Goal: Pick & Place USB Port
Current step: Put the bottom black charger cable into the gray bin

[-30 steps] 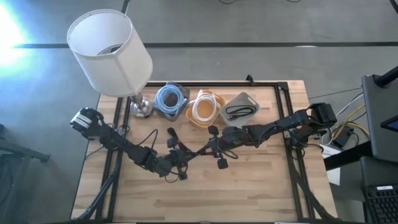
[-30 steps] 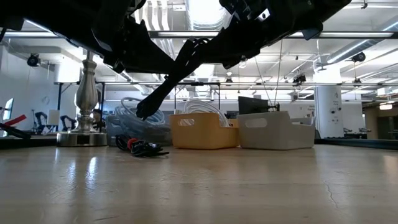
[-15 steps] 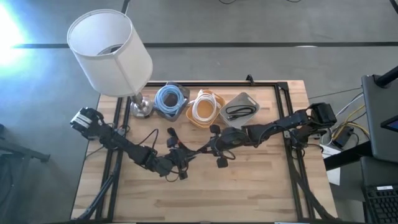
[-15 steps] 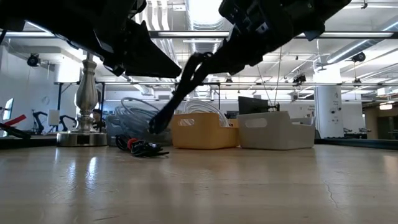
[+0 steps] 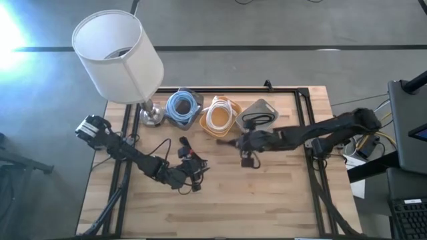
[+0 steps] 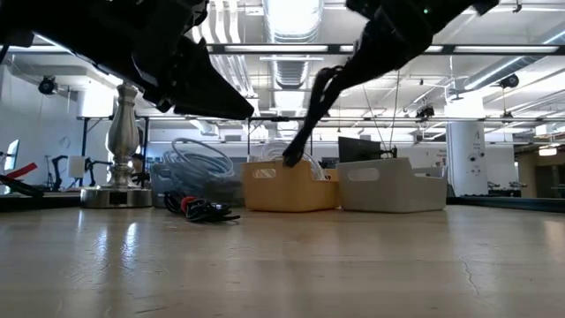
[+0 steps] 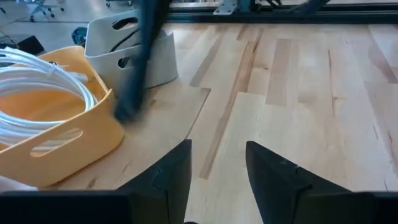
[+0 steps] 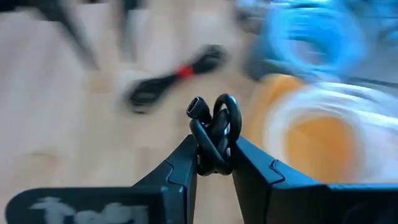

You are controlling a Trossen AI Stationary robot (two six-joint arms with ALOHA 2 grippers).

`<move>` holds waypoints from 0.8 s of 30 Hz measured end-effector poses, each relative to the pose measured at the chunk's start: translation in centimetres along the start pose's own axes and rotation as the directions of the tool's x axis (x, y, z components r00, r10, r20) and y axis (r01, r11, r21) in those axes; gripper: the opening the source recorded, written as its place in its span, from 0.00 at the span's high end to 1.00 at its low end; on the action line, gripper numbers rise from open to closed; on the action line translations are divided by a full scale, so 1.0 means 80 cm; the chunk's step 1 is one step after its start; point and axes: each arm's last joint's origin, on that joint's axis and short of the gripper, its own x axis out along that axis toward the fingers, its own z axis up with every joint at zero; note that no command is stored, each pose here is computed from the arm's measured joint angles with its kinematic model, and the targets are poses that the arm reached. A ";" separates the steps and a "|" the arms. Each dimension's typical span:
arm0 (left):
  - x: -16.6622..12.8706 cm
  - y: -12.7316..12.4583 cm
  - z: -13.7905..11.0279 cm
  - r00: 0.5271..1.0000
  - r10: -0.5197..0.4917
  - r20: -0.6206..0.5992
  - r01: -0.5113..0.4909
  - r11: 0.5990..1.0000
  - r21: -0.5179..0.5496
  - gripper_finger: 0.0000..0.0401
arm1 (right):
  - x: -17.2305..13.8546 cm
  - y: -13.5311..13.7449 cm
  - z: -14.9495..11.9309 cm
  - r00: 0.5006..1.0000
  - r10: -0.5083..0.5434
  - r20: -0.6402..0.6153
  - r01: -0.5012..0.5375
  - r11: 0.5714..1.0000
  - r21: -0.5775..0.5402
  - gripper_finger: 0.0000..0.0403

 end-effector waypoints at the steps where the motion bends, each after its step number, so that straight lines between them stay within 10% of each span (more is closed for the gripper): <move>1: 0.000 0.000 0.000 1.000 0.001 -0.002 -0.001 1.000 -0.006 0.61 | -0.010 -0.005 0.001 0.998 -0.058 -0.006 0.058 0.998 -0.002 0.81; 6: 0.000 0.001 -0.001 1.000 0.004 -0.009 -0.004 1.000 -0.012 0.61 | -0.059 -0.031 -0.001 0.953 -0.300 -0.032 0.300 0.954 -0.008 0.81; 13: 0.002 0.002 -0.001 1.000 0.010 -0.011 -0.010 1.000 -0.016 0.61 | -0.086 -0.071 -0.024 0.926 -0.371 -0.062 0.375 0.925 0.063 0.80; 24: 0.002 0.003 -0.003 1.000 0.013 -0.019 -0.013 1.000 -0.015 0.61 | -0.057 -0.113 -0.087 0.959 -0.178 -0.219 0.245 0.911 0.333 0.81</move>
